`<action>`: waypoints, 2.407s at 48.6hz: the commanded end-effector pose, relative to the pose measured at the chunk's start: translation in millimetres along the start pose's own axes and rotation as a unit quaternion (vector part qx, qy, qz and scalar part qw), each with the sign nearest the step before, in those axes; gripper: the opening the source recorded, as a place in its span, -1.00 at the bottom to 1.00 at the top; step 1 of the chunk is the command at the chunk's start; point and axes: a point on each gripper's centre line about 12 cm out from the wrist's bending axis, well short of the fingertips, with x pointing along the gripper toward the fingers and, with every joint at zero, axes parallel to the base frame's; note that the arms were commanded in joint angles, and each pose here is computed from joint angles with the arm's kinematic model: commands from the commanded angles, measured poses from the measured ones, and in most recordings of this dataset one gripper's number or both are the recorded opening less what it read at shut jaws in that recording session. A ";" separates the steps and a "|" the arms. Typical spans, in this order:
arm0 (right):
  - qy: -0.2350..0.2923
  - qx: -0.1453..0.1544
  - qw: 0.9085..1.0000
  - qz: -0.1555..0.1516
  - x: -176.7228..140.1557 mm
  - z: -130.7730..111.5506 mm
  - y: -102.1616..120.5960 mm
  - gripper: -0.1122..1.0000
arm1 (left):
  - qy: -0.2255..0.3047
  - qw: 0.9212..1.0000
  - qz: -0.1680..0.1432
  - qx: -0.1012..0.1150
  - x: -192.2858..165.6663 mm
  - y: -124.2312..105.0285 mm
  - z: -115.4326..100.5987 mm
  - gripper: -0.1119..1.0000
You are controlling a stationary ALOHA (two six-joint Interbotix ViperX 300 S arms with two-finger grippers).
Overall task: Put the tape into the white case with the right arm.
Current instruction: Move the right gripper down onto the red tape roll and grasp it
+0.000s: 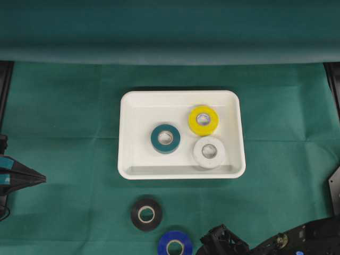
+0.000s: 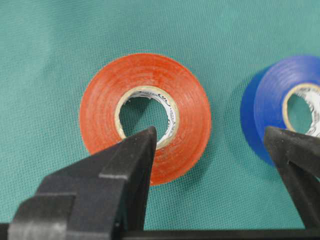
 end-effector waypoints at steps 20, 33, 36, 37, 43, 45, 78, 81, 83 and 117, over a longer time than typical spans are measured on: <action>0.059 0.148 0.985 -0.067 -3.9 15.5 -8.1 0.37 | -0.006 1.000 0.001 -0.001 0.3 0.0 4.2 -0.80; 0.057 0.183 0.980 -0.054 -3.9 22.1 -0.1 0.36 | -0.005 1.000 0.001 -0.001 0.3 0.0 4.1 -0.80; 0.058 0.199 0.977 -0.050 -4.3 24.2 1.5 0.37 | -0.005 1.000 0.001 -0.001 0.3 0.0 4.1 -0.80; 0.057 0.201 0.977 -0.049 -4.4 24.7 2.3 0.37 | -0.005 1.000 0.001 -0.001 0.3 0.0 4.1 -0.80; 0.063 0.203 0.976 -0.049 -1.1 22.1 2.9 0.37 | -0.005 1.000 0.001 -0.001 0.3 0.0 4.1 -0.80; 0.063 0.203 0.976 -0.048 0.3 21.8 3.1 0.37 | -0.005 1.000 0.001 -0.002 0.3 0.0 4.1 -0.80; 0.089 0.199 0.975 -0.053 27.6 13.0 5.3 0.33 | -0.006 1.000 0.001 -0.002 0.3 0.0 4.2 -0.80; 0.088 0.199 0.975 -0.053 27.5 13.6 5.3 0.24 | -0.006 1.000 0.001 -0.002 0.3 0.0 4.2 -0.80; 0.088 0.199 0.975 -0.053 27.5 14.1 5.2 0.07 | -0.005 1.000 0.001 -0.002 0.4 0.0 3.6 -0.80; 0.084 0.172 0.980 -0.049 24.7 21.0 10.0 -0.78 | -0.005 1.000 0.001 -0.001 0.3 0.0 4.1 -0.80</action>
